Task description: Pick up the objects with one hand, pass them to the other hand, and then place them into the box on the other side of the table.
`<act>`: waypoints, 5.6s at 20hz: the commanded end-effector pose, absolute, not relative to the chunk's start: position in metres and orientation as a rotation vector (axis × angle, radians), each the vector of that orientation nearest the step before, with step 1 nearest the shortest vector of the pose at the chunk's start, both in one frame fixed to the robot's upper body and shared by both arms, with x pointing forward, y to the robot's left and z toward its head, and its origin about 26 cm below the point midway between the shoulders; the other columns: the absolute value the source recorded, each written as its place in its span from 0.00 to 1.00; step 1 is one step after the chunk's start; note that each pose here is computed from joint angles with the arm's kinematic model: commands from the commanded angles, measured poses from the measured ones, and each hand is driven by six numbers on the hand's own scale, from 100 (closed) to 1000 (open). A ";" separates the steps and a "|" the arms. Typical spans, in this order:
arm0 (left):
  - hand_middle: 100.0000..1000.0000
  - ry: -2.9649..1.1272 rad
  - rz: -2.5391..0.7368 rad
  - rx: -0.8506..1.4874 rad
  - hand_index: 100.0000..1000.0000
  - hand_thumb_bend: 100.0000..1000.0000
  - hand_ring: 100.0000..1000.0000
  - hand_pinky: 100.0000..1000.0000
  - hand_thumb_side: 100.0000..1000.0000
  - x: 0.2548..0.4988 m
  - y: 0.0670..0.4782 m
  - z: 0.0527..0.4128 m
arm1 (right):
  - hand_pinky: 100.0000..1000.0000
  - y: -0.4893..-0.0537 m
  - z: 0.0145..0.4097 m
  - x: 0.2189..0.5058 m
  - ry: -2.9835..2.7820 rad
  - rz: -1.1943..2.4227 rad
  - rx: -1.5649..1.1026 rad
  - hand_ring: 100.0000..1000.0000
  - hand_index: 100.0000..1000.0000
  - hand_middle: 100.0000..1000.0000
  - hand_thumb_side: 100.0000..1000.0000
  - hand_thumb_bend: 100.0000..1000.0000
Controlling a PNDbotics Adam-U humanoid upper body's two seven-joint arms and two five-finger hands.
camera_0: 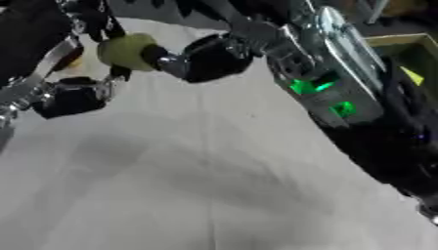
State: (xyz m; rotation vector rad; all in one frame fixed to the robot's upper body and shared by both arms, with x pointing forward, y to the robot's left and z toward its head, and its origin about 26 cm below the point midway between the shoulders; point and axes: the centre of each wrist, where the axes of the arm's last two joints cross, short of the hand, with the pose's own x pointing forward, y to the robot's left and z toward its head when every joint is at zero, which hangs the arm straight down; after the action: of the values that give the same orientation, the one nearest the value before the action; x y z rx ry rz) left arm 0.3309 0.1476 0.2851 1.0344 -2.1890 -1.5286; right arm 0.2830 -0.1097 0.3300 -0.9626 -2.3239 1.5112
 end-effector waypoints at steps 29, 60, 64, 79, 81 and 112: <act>0.48 -2.260 -1.554 1.064 0.54 0.00 0.47 0.33 0.00 0.327 0.146 0.300 | 0.00 -0.111 0.328 0.280 -2.167 1.654 -0.901 0.34 0.67 0.44 0.11 0.34; 0.48 -2.313 -1.526 0.985 0.53 0.00 0.46 0.31 0.00 0.309 0.141 0.308 | 0.00 -0.111 0.323 0.281 -2.173 1.608 -0.979 0.33 0.66 0.43 0.07 0.32; 0.48 -2.320 -1.524 0.979 0.53 0.00 0.46 0.31 0.00 0.308 0.141 0.309 | 0.00 -0.111 0.323 0.281 -2.175 1.607 -0.978 0.34 0.65 0.43 0.07 0.32; 0.47 -2.349 -1.462 0.860 0.52 0.00 0.44 0.27 0.00 0.307 0.139 0.308 | 0.00 -0.112 0.323 0.281 -2.216 1.559 -0.979 0.36 0.58 0.40 0.00 0.28; 0.46 -2.347 -1.446 0.823 0.52 0.00 0.44 0.26 0.00 0.307 0.139 0.307 | 0.00 -0.112 0.323 0.281 -2.238 1.529 -0.969 0.38 0.57 0.41 0.00 0.25; 0.75 -2.185 -1.433 0.944 0.84 0.70 0.70 0.58 0.21 0.320 0.153 0.295 | 0.00 -0.117 0.318 0.284 -2.336 1.362 -0.865 0.36 0.50 0.36 0.00 0.03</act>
State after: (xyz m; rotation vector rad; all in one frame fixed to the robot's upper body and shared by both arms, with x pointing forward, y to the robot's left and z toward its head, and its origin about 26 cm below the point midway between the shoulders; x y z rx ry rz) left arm 0.3215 0.1468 0.2875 0.8704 -2.1790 -1.4444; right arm 0.2868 -0.1123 0.3108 -0.8431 -2.3173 1.3748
